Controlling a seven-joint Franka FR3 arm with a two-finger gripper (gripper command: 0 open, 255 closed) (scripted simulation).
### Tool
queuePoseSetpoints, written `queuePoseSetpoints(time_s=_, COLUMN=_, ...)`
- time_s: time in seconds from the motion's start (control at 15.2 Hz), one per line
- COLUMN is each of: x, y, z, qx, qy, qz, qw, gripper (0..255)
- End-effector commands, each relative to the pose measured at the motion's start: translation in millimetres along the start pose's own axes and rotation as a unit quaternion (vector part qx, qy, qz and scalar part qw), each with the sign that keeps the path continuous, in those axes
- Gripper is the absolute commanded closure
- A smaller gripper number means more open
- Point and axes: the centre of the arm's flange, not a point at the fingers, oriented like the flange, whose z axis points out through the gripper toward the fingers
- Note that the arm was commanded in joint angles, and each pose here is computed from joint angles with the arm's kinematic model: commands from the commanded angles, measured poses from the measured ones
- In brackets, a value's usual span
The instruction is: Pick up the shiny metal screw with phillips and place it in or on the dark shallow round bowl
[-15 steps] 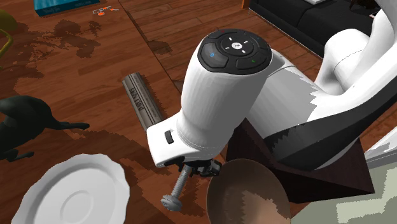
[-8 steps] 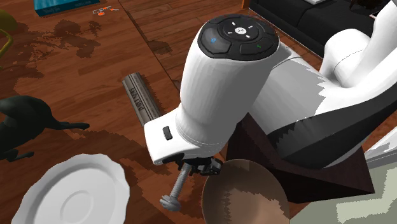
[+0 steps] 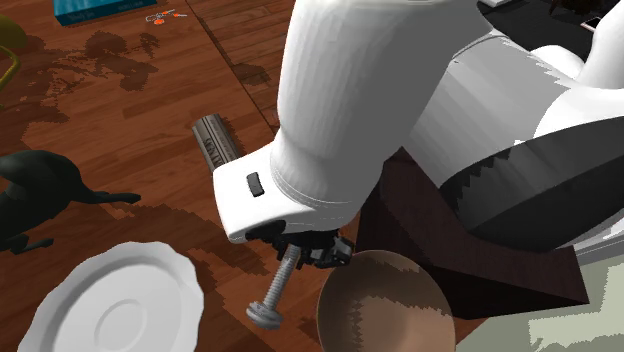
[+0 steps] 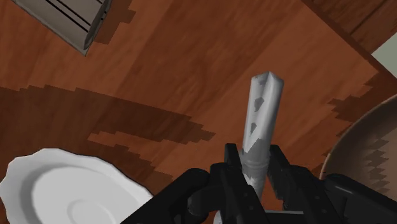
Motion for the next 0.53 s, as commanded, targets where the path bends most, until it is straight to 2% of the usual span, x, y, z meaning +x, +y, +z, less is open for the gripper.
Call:
queuePoseSetpoints(time_s=0.0, x=2.8, y=1.4, z=-10.9, qx=0.000, qy=0.000, qz=0.000, qw=1.0000, gripper=255)
queuePoseSetpoints(time_s=0.46, x=8.8, y=6.5, z=-47.0, qx=0.000, qy=0.000, qz=0.000, qw=1.0000, gripper=255)
